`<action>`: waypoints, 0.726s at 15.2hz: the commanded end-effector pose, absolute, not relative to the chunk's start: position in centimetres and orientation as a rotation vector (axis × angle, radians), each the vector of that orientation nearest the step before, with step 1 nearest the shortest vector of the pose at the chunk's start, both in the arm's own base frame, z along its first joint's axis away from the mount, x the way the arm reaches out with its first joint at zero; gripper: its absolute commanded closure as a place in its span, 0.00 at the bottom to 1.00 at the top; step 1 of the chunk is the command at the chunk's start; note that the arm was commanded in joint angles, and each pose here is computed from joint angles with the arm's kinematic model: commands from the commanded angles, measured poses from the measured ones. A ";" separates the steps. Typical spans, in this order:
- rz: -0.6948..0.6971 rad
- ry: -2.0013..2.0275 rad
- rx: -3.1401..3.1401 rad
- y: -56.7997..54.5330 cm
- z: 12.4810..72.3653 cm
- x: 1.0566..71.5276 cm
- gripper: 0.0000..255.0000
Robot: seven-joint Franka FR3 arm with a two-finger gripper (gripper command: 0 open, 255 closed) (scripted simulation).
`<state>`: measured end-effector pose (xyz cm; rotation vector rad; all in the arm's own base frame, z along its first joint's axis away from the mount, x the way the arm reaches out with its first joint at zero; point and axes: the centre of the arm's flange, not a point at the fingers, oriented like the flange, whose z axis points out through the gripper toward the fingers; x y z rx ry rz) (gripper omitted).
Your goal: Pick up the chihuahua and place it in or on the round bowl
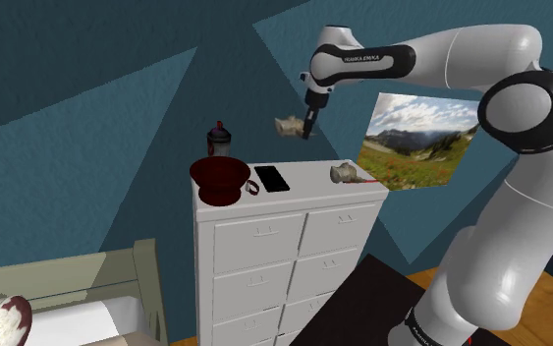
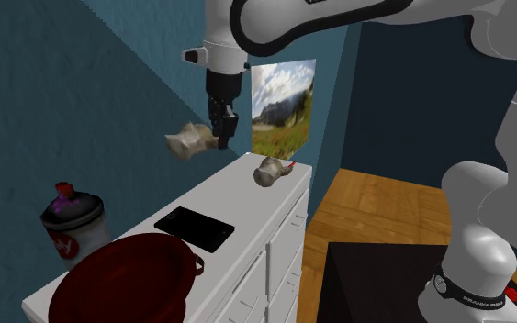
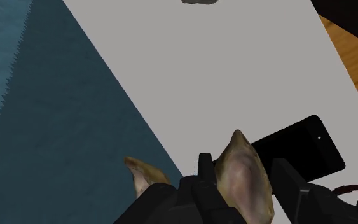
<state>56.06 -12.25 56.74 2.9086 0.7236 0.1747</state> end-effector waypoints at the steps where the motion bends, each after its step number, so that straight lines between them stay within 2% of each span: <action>1: 0.176 0.721 2.908 -9.6 56.8 56.2 1.00; 11: 0.176 0.721 2.908 3.6 56.5 57.6 1.00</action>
